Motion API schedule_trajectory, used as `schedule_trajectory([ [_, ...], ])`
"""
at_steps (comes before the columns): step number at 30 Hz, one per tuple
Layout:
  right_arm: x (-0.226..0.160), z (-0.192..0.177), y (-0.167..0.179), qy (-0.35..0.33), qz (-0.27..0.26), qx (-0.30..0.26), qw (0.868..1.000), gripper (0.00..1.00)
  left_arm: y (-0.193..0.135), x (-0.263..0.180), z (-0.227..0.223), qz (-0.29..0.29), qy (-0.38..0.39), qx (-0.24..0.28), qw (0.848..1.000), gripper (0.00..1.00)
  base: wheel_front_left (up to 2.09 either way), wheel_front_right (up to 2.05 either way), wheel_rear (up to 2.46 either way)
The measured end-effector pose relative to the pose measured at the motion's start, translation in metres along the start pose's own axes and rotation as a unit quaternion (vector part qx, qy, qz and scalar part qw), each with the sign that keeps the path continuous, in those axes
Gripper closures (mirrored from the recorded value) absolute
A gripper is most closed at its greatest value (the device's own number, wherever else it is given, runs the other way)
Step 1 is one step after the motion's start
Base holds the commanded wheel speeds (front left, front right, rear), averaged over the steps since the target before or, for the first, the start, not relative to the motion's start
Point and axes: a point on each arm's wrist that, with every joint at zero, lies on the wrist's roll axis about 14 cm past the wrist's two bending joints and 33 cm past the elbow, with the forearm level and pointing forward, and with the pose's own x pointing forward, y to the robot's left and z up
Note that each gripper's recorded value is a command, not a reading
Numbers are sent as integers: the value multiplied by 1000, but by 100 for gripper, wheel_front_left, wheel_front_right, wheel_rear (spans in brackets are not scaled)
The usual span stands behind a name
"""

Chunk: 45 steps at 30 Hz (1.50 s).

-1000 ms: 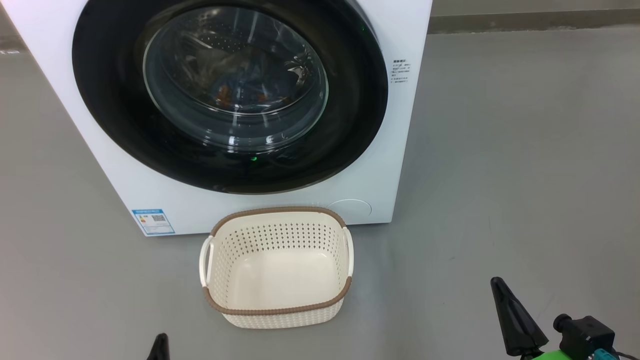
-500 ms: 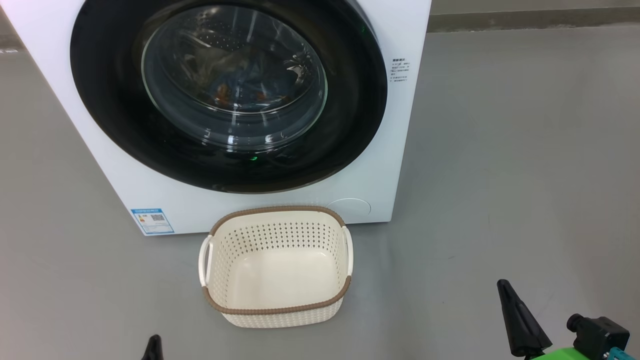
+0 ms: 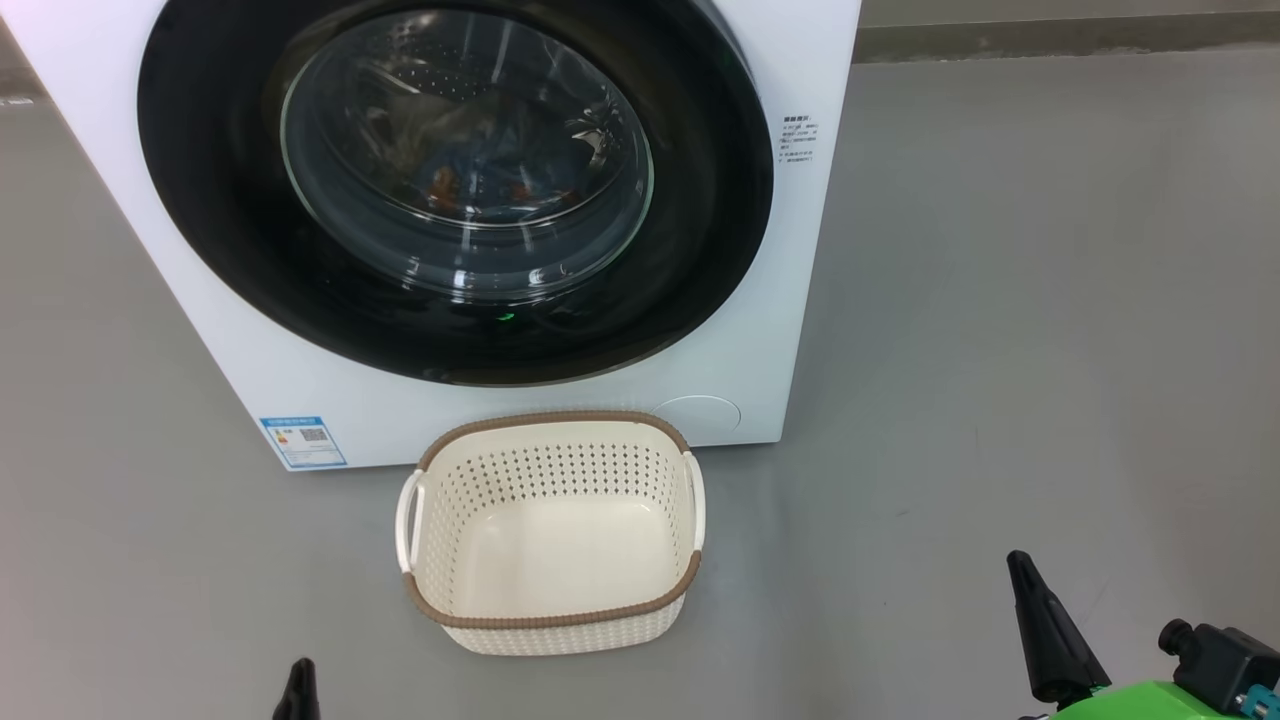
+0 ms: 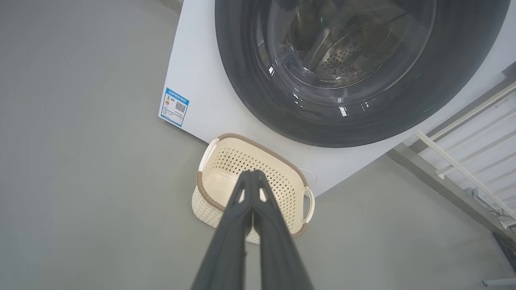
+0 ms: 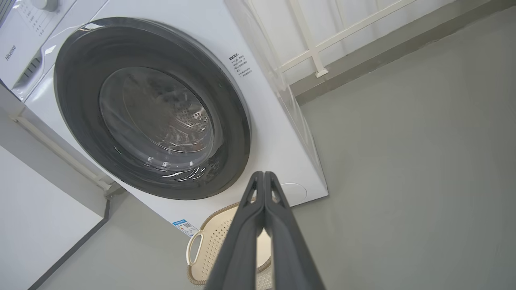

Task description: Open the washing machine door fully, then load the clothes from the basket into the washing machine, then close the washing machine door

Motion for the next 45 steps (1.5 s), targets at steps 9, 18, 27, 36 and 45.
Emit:
schedule_trajectory([
  [9, 4, 1, -3, 2, -9, 47, 999, 100, 0, 4, 2, 3, 3, -47, 999, 100, 0, 0, 0],
  [18, 4, -1, -8, 7, -21, 100, 995, 100, -3, 9, 6, -1, 3, -96, 995, 100, 0, 0, 0],
  [27, 6, 0, -14, 8, -32, 154, 988, 100, -1, 10, 6, 3, 9, -145, 989, 100, 0, 0, 0],
  [36, 8, -1, -16, 9, -38, 201, 979, 100, -4, 15, 10, -2, 7, -192, 981, 100, 0, 0, 0],
  [45, 12, 1, -16, 9, -41, 254, 966, 100, -8, 20, 13, -8, 10, -240, 971, 100, 0, 0, 0],
])
